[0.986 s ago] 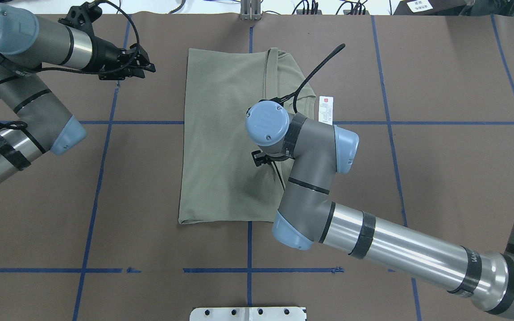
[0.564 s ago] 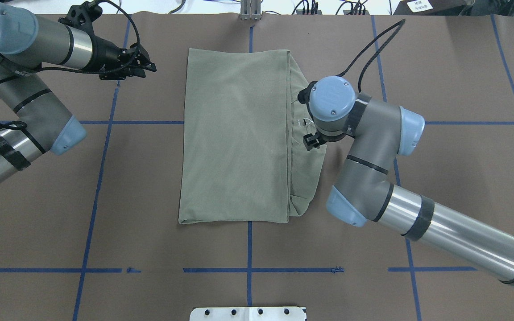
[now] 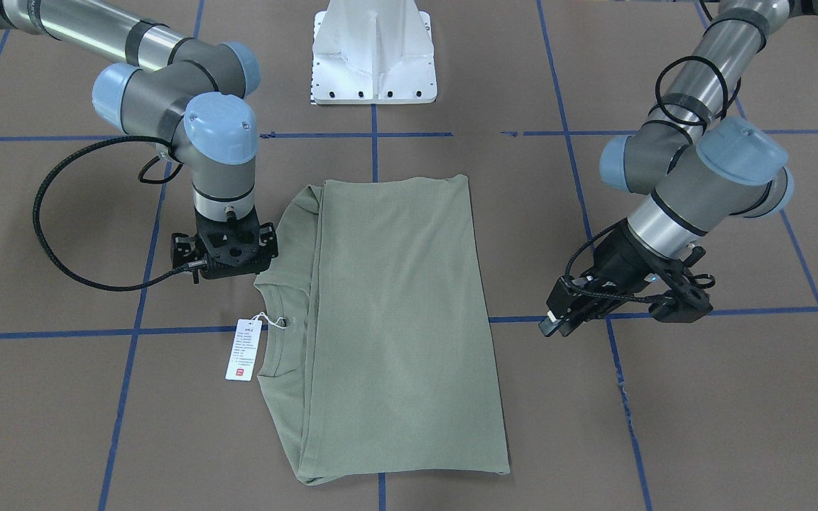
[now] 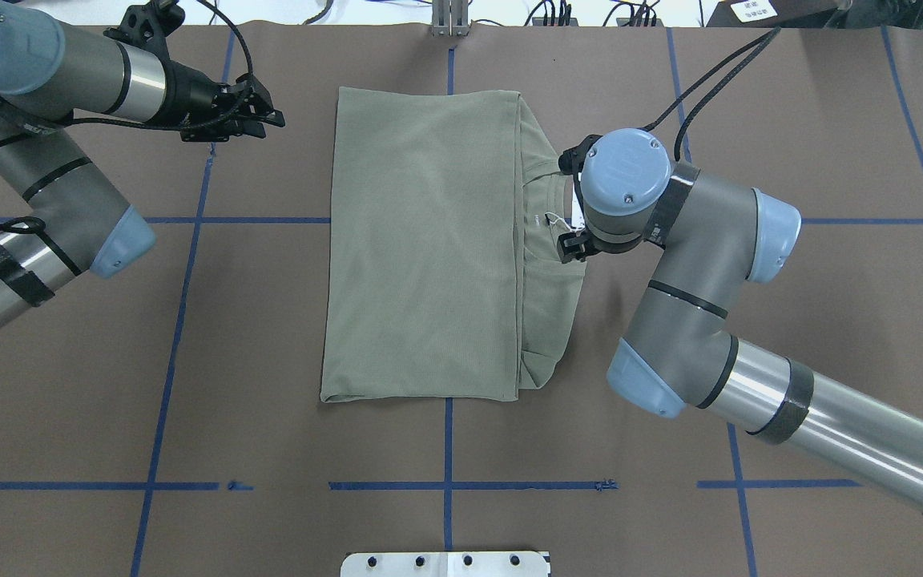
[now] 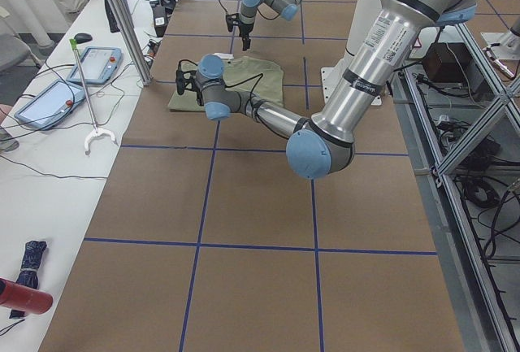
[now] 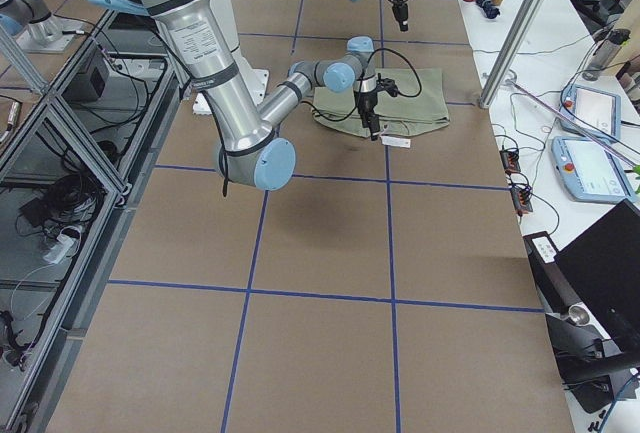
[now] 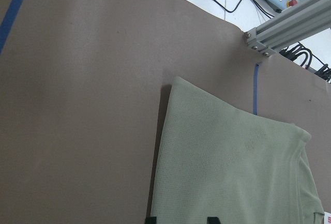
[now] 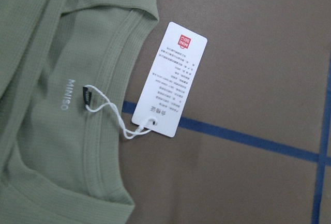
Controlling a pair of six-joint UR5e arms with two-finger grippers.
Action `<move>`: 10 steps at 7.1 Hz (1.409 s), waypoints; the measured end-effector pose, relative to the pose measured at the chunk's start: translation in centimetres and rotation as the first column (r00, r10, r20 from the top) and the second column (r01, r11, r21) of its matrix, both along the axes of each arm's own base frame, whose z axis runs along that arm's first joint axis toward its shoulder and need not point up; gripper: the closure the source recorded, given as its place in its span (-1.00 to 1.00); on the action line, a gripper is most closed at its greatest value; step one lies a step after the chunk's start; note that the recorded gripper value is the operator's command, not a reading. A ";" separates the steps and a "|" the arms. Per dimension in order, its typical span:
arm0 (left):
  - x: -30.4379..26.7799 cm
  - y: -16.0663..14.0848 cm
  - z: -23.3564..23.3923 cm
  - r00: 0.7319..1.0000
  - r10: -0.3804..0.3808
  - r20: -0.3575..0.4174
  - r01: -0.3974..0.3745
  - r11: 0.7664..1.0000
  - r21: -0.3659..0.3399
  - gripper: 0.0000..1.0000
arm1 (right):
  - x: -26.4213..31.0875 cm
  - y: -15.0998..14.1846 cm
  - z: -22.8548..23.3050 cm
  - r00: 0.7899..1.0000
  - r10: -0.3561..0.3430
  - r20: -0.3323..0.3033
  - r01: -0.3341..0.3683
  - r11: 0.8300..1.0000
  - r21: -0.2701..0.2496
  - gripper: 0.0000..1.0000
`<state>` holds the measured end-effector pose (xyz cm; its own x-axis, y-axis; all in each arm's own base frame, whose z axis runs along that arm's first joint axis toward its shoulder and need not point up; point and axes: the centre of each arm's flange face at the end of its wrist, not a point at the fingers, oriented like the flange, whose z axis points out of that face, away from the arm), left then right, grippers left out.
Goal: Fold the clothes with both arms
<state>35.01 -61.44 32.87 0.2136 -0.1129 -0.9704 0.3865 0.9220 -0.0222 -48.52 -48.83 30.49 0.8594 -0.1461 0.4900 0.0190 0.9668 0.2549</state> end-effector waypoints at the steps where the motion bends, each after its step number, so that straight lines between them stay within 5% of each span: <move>1: 0.0 0.1 -0.1 1.000 0.000 -0.002 0.000 1.000 0.001 0.13 | -1.3 2.6 -1.8 0.987 0.142 0.071 -0.136 0.987 -0.084 -1.00; 3: -0.1 0.1 -0.1 1.000 0.000 -0.003 0.000 1.000 0.000 0.13 | -4.2 8.2 -4.4 0.902 0.406 0.146 -0.361 0.896 -0.259 -0.99; 6: -0.1 0.1 -0.2 1.000 -0.001 -0.004 0.001 1.000 0.001 0.13 | -7.5 13.5 -5.3 0.753 0.647 0.121 -0.524 0.701 -0.483 -0.86; 7: -0.1 0.1 -0.2 1.000 -0.001 -0.005 0.001 1.000 0.001 0.13 | -8.4 14.9 -5.1 0.702 0.706 0.091 -0.561 0.628 -0.540 -0.86; 8: -0.1 0.2 -0.3 1.000 -0.001 -0.006 0.001 1.000 0.002 0.13 | -9.3 16.2 -4.8 0.661 0.747 0.068 -0.590 0.573 -0.569 -0.85; 10: -0.5 0.7 -0.1 1.000 -0.001 -0.009 0.001 1.000 0.002 0.13 | -10.1 17.1 -4.2 0.631 0.774 0.049 -0.613 0.537 -0.579 -0.78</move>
<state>34.52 -60.71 32.73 0.2046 -0.1106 -0.9726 0.3871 0.9217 -0.0234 -58.60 -31.70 26.25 0.3995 0.7511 0.5256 -0.7020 0.6194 -0.3515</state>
